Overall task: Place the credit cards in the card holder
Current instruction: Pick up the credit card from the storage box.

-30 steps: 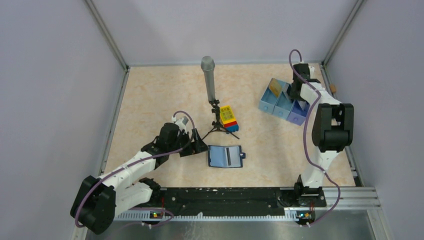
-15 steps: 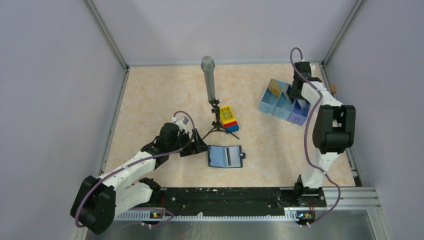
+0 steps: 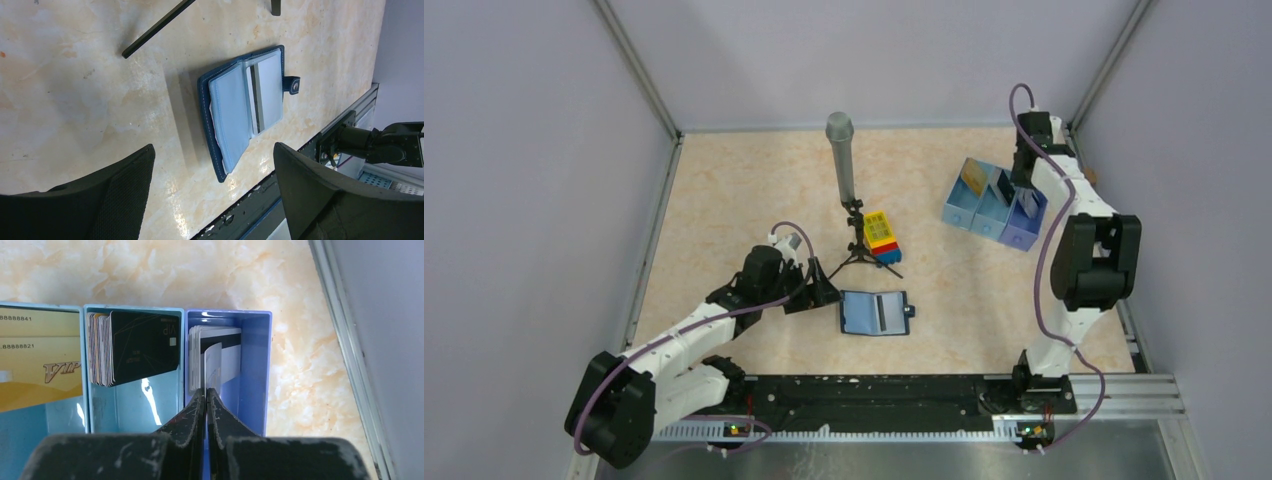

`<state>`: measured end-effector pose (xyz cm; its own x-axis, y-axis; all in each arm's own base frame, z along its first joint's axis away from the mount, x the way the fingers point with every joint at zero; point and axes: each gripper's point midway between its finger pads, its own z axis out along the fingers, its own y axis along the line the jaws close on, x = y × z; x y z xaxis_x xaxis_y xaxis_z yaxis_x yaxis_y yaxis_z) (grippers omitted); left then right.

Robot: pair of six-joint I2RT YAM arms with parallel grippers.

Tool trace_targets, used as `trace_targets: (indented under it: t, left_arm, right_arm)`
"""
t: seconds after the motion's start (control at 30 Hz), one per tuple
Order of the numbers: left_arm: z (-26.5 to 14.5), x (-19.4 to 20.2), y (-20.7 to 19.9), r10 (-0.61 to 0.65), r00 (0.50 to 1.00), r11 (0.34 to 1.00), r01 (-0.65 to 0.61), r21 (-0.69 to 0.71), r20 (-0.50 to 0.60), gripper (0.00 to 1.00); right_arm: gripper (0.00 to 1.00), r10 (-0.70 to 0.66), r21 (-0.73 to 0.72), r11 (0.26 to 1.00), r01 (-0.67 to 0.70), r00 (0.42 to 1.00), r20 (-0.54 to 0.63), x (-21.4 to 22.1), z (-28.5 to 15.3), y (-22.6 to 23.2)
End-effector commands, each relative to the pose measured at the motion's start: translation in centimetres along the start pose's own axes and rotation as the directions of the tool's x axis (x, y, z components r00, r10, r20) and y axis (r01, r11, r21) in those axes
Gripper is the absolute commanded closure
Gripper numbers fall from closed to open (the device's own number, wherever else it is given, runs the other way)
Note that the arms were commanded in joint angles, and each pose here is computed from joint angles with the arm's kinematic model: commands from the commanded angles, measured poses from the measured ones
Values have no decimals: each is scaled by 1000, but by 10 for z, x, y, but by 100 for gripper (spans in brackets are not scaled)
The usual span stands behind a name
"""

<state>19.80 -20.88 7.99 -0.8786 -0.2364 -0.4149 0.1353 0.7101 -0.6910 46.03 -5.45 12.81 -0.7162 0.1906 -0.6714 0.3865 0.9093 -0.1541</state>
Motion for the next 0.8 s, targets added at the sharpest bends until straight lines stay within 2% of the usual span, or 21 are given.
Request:
trace_targets:
  t: [0.0, 0.13, 0.3, 0.43, 0.6, 0.7, 0.77]
  left_arm:
    - [-3, -7, -8, 14, 999, 999, -16, 38, 35, 12]
    - [-4, -7, -8, 20, 999, 999, -22, 35, 37, 12]
    - [-7, -9, -8, 36, 998, 999, -38, 25, 45, 12]
    - [-12, -14, -9, 64, 995, 998, -65, 19, 71, 12]
    - [-24, -23, -16, 125, 986, 992, -127, 14, 111, 12]
    - [-33, -29, -28, 185, 972, 980, -194, 48, 142, 13]
    - [-40, -33, -39, 227, 959, 967, -243, 80, 168, 13]
  right_arm:
    - [100, 5, 2, 1000, -5, 999, 49, -25, -34, -5]
    - [100, -4, 27, 1000, 3, 999, 35, -17, -43, -11]
    - [100, -9, 66, 998, 4, 997, 72, -18, -70, -22]
    - [100, -13, 35, 999, 8, 992, 122, -19, -102, -22]
    - [100, -6, -123, 992, 24, 990, 143, -6, -140, -10]
    - [100, -6, -308, 950, 49, 990, 139, 9, -167, 13]
    - [100, -17, -435, 898, 70, 992, 125, 23, -186, 31]
